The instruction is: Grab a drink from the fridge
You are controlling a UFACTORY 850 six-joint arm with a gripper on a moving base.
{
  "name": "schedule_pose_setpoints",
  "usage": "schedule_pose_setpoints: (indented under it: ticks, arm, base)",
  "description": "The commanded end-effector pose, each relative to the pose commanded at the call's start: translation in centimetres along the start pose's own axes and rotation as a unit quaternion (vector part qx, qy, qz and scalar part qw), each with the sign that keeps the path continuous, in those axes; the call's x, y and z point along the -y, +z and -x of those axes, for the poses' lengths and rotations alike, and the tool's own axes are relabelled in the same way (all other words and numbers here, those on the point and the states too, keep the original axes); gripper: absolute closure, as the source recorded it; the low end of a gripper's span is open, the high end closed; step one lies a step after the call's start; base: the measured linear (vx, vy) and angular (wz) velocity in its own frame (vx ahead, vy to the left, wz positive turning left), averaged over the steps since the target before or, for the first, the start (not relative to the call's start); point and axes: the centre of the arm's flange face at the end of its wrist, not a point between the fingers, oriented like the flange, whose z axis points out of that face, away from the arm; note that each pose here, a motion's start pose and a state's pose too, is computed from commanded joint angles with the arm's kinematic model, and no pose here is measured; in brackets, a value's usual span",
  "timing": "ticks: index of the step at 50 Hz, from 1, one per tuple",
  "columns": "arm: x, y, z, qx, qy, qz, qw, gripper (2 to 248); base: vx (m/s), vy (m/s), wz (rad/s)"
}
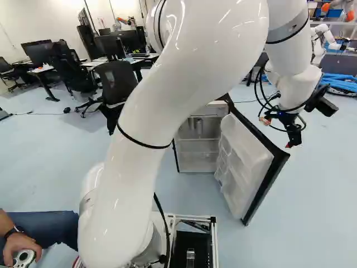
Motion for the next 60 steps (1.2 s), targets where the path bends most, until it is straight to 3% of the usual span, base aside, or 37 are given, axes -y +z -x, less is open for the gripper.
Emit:
schedule_pose_setpoints:
  ticks: [37, 60]
  arm:
    - [-0.3, -0.4, 0.9, 0.005, -0.022, 0.012, 0.9997, 3]
    - [-0.6, 1.1, 1.1, 0.014, -0.024, 0.016, 0.9995, 3]
  base:
    - [0.0, 0.0, 0.0]
    - [0.0, 0.0, 0.0]
